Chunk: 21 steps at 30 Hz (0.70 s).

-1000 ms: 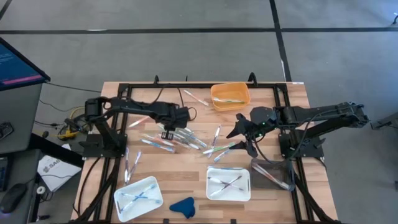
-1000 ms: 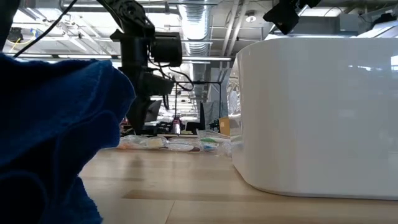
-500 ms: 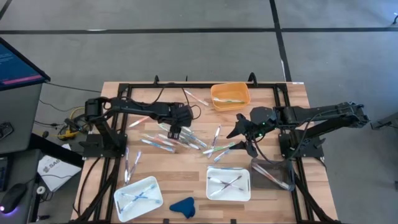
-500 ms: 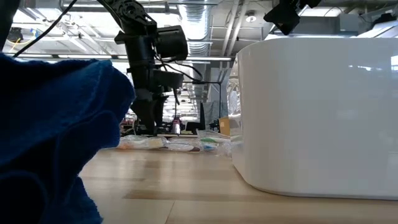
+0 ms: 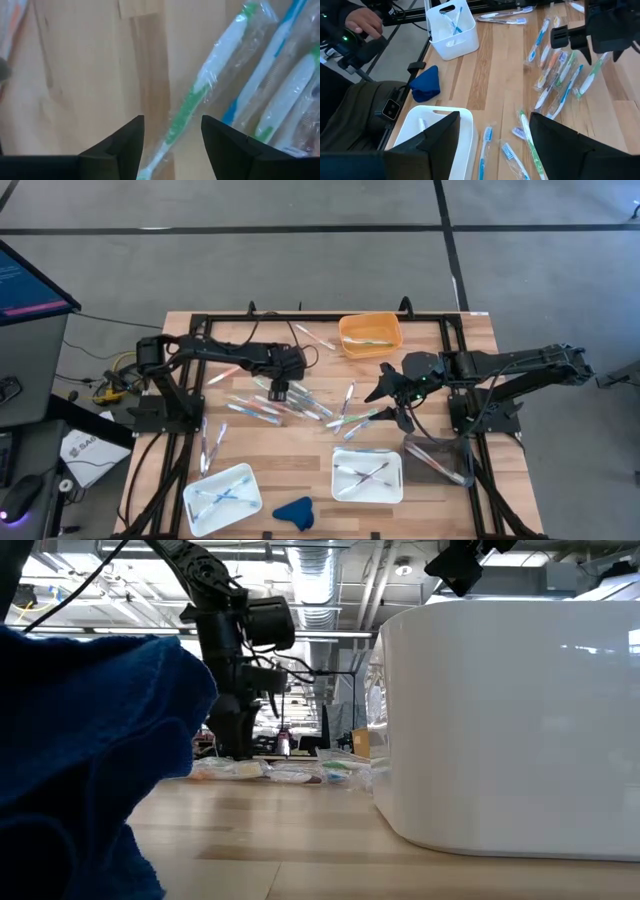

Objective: Pick & Place Toothbrushes
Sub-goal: Put the green toothbrush into the yellow bin

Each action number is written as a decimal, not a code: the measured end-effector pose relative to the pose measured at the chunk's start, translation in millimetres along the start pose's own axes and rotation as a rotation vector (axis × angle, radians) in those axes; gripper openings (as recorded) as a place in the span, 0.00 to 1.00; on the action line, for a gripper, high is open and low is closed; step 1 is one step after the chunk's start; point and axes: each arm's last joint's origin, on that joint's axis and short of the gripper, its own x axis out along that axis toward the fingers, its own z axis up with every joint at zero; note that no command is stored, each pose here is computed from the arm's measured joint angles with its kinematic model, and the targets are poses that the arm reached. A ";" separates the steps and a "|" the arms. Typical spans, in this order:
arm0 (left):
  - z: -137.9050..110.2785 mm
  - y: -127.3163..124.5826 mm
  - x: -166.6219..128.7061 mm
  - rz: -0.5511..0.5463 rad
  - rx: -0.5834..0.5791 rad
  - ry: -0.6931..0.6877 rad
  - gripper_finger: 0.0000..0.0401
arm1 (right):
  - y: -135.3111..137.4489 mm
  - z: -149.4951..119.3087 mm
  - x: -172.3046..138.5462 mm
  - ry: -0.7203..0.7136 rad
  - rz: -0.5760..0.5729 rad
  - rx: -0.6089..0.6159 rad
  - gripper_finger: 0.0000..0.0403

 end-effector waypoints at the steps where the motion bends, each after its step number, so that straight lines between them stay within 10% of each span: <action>1: -1.5 -1.0 1.4 -0.002 -0.001 0.003 0.47 | 0.0 0.0 0.0 0.000 0.000 0.000 0.58; 21: -1.8 -7.7 24.1 -0.055 -0.056 -0.018 0.43 | 0.0 0.1 0.0 -0.001 0.000 0.000 0.58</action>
